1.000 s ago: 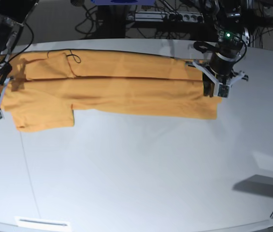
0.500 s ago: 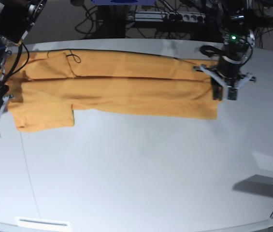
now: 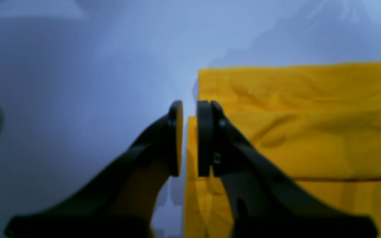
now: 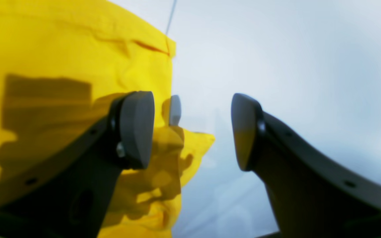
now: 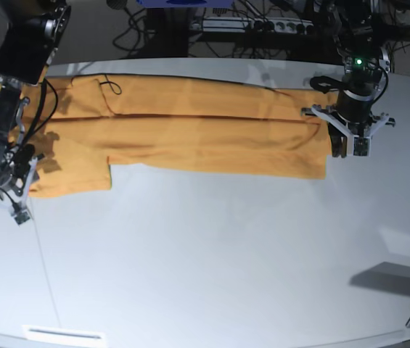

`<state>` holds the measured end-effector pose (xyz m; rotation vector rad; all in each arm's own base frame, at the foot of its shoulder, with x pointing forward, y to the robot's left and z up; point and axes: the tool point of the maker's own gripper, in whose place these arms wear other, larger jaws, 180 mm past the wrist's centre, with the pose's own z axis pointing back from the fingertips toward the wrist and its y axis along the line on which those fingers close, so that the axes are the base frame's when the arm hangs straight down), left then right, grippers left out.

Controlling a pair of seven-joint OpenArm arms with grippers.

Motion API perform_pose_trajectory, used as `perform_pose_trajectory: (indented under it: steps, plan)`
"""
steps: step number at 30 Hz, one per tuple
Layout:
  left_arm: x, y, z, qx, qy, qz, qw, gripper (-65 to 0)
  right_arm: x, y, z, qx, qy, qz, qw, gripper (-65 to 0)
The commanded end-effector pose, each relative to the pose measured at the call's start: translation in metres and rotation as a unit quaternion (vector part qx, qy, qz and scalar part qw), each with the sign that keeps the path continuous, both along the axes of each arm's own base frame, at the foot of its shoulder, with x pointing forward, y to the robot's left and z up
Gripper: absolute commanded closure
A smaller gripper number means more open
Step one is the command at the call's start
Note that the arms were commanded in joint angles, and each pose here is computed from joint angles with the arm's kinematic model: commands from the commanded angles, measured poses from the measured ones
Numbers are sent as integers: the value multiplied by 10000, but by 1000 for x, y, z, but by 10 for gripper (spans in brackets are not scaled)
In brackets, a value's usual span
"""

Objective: Fold the T-shirt properly
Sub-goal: 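Move the left gripper back to the fold and the right gripper along the side edge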

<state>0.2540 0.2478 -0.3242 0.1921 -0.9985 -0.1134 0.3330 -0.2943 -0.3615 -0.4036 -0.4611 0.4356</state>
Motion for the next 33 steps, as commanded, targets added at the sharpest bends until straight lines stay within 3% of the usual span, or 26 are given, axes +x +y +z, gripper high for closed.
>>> perform_pose_trajectory:
  steps: [1, 23, 28, 33]
  plan:
    - [4, 2, 10, 57, -188, -17, 9998, -76, 12, -7, 15, -83, -224, -38, 9997, -358]
    - [5, 2, 10, 55, -189, -15, 9998, -76, 30, -4, -14, 349, 224, -142, 9990, -358]
    - [5, 2, 10, 55, -189, -15, 9998, -76, 37, 9, -20, 989, 175, -104, 9949, -358]
    - [4, 2, 9, 55, -181, -15, 9998, -76, 34, 6, -33, 1152, 353, -160, 9926, -357]
